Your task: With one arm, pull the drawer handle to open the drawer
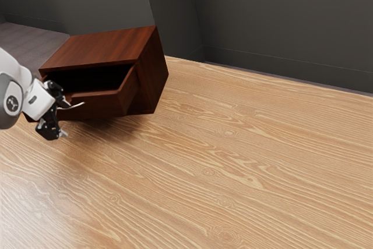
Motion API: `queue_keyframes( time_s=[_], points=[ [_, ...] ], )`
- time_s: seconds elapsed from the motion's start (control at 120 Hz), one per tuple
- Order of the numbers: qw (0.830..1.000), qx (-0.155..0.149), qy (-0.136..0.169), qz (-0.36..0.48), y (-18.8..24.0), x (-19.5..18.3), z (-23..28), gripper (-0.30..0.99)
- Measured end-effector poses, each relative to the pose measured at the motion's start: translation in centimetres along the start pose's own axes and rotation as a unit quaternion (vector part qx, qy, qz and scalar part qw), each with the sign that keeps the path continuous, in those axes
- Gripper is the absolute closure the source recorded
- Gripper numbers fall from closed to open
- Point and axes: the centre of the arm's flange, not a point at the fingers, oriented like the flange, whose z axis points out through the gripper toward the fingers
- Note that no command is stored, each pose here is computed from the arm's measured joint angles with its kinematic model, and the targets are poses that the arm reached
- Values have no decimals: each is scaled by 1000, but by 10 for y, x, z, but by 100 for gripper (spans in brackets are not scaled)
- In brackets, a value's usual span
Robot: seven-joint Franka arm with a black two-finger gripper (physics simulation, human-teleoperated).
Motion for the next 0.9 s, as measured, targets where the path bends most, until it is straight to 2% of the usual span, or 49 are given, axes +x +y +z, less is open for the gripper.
queue_keyframes(
  time_s=[0.408, 0.542, 0.667, 0.75, 0.825, 0.9],
  points=[
    [1000, 6, -2, -6, 20, -2, -12, 0],
    [1000, 20, 0, -6, 21, -1, -26, 0],
    [999, 44, 9, -13, 25, 17, -71, 0],
    [999, 22, 15, -46, 33, 31, -92, 0],
    [997, -5, 18, -70, 18, 73, -138, 0],
    [993, -51, 13, -106, 18, 106, -174, 0]
  ],
)
